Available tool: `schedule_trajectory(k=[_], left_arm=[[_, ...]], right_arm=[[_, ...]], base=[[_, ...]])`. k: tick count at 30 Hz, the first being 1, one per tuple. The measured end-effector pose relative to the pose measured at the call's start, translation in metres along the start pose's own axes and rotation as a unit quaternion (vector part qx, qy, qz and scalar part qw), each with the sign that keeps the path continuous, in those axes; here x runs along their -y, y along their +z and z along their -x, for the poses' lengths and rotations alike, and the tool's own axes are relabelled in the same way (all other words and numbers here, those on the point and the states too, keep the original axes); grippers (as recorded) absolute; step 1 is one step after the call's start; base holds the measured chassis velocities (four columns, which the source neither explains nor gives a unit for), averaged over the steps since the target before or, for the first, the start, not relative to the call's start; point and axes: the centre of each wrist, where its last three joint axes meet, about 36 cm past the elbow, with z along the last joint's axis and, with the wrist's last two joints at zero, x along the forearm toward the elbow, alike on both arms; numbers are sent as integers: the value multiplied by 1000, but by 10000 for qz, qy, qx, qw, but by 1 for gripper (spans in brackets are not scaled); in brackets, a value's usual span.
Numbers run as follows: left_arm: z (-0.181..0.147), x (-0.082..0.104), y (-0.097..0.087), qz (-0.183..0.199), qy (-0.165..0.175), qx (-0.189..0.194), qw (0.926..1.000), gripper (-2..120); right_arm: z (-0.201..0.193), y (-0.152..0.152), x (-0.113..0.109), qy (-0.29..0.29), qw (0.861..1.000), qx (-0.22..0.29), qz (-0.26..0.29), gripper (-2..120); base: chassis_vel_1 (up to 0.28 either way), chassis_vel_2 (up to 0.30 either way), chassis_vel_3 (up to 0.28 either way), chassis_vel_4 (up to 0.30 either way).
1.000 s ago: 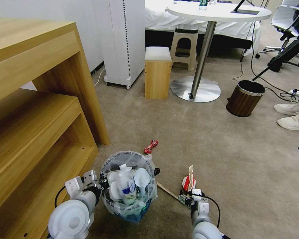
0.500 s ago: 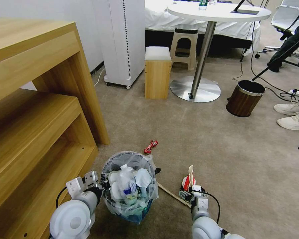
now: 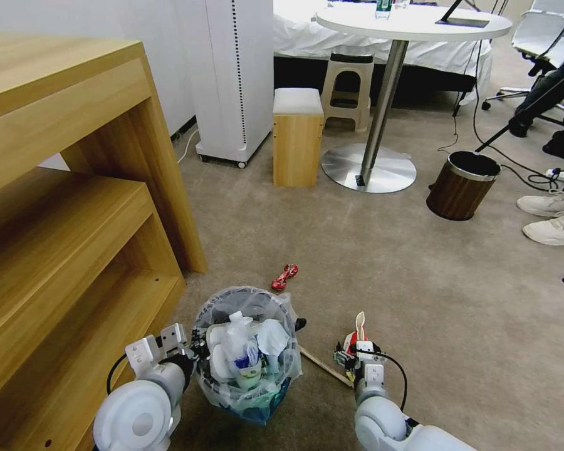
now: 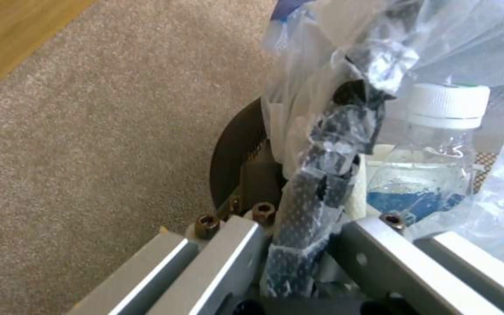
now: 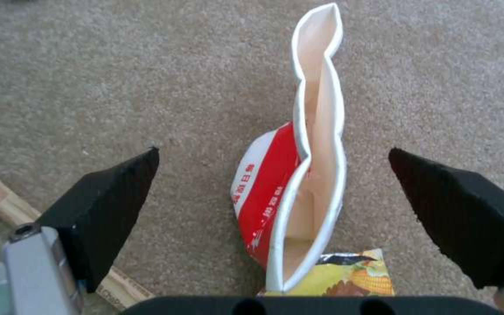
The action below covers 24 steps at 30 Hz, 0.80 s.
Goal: Pick up the trash bin and place the garbage on the floor into it.
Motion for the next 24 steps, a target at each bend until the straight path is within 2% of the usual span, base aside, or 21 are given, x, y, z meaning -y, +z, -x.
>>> schedule_trajectory(k=[11, 13, 14, 17, 19, 21, 22, 24], left_arm=[[2, -1, 0, 20, -5, -26, 10000, 0], [3, -1, 0, 14, -5, -40, 10000, 0], [3, -1, 0, 14, -5, -40, 10000, 0], [5, -1, 1, 7, -7, -59, 10000, 0], [5, -1, 1, 5, -7, -65, 10000, 0], [5, -1, 2, 3, 1, -75, 10000, 0], [5, -1, 2, 3, 1, -75, 10000, 0], [5, 0, 3, 3, 7, -83, 10000, 0]], right_arm=[[4, 9, -2, 18, 9999, 107, -24, 100], [7, 10, -2, 10, 9999, 161, -6, 92], [7, 10, -2, 10, 9999, 161, -6, 92], [9, 10, 0, 8, 9997, 235, -43, 80], [9, 11, 0, 15, 9997, 236, -57, 77], [10, 12, 1, 27, 9997, 224, -61, 84], [10, 12, 1, 27, 9997, 224, -61, 84], [12, 14, 1, 36, 9997, 227, -64, 78]], base=[[0, 0, 0, 0], [0, 0, 0, 0], [0, 0, 0, 0], [0, 0, 0, 0], [0, 0, 0, 0], [0, 0, 0, 0], [0, 0, 0, 0], [0, 0, 0, 0]])
